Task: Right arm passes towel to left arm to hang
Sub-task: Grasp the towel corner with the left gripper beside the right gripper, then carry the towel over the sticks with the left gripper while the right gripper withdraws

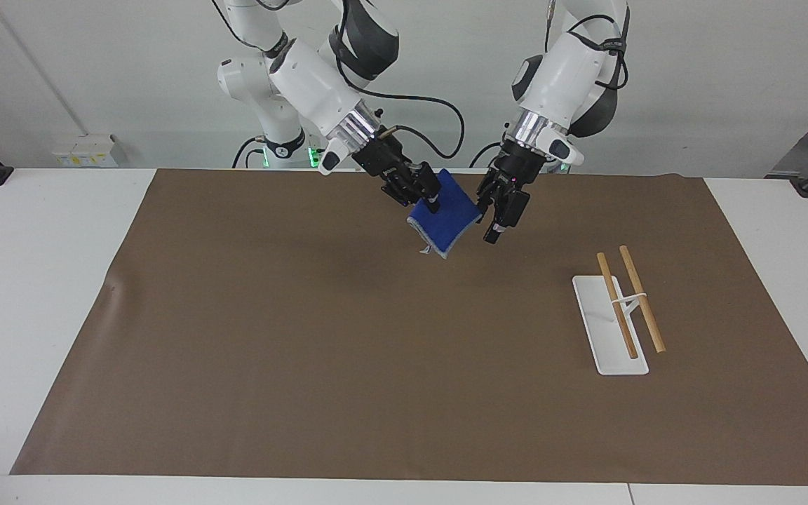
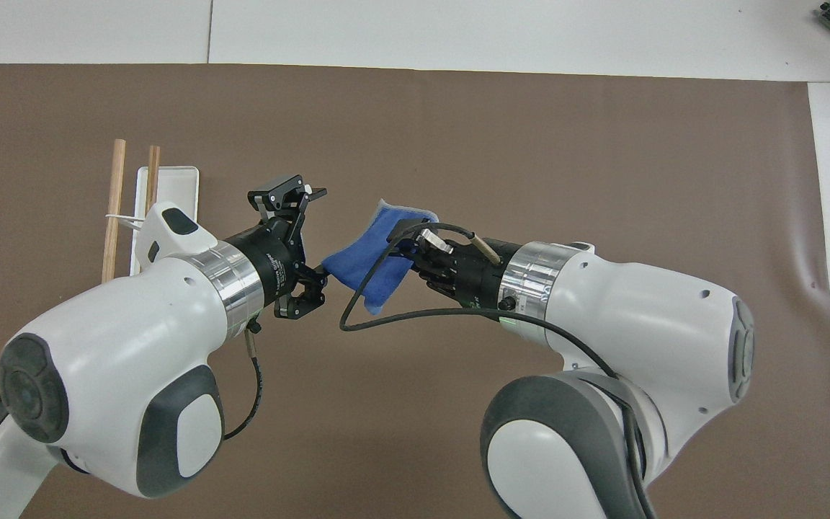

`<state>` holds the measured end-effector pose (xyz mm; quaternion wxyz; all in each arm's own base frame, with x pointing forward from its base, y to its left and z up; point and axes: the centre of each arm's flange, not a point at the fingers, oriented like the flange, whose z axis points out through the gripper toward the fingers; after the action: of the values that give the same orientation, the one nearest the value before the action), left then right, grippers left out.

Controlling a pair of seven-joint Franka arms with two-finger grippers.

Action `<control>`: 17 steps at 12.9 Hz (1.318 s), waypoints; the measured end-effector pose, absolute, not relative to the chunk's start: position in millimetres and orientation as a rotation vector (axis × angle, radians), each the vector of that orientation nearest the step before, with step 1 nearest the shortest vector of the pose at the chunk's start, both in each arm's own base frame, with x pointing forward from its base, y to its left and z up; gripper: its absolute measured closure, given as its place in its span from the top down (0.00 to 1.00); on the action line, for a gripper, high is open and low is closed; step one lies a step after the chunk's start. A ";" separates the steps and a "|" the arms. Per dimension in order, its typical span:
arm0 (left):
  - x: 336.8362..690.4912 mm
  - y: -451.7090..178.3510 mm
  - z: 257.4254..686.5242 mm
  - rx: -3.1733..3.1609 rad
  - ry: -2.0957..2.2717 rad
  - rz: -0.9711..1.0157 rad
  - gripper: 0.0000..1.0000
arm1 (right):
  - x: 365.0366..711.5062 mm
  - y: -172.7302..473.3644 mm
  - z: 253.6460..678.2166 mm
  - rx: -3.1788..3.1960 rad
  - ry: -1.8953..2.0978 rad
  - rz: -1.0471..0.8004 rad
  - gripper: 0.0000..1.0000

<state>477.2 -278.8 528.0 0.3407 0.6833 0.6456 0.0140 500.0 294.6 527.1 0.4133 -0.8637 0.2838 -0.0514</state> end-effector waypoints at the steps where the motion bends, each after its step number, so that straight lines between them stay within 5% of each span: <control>1: 477.2 -278.9 527.9 1.778 1.680 0.036 1.00 | 500.1 294.5 527.1 -2.172 0.714 -0.129 0.12; 5: 470.6 -290.3 526.2 1.814 1.647 0.030 0.80 | 500.2 294.4 527.1 -2.171 0.714 -0.129 0.12; 11: 460.8 -304.8 521.1 1.981 1.480 0.070 0.68 | 500.2 294.3 527.1 -2.171 0.714 -0.129 0.12; 13: 459.2 -305.1 516.5 2.074 1.403 0.081 0.48 | 500.2 294.3 527.1 -2.171 0.714 -0.129 0.12; 17: 459.9 -302.5 513.9 2.178 1.275 0.120 0.34 | 500.2 294.3 527.1 -2.171 0.714 -0.129 0.12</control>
<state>459.9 -302.5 513.9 0.3025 0.8216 0.4811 0.0451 500.2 294.3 527.1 0.4132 -0.8636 0.2841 -0.0514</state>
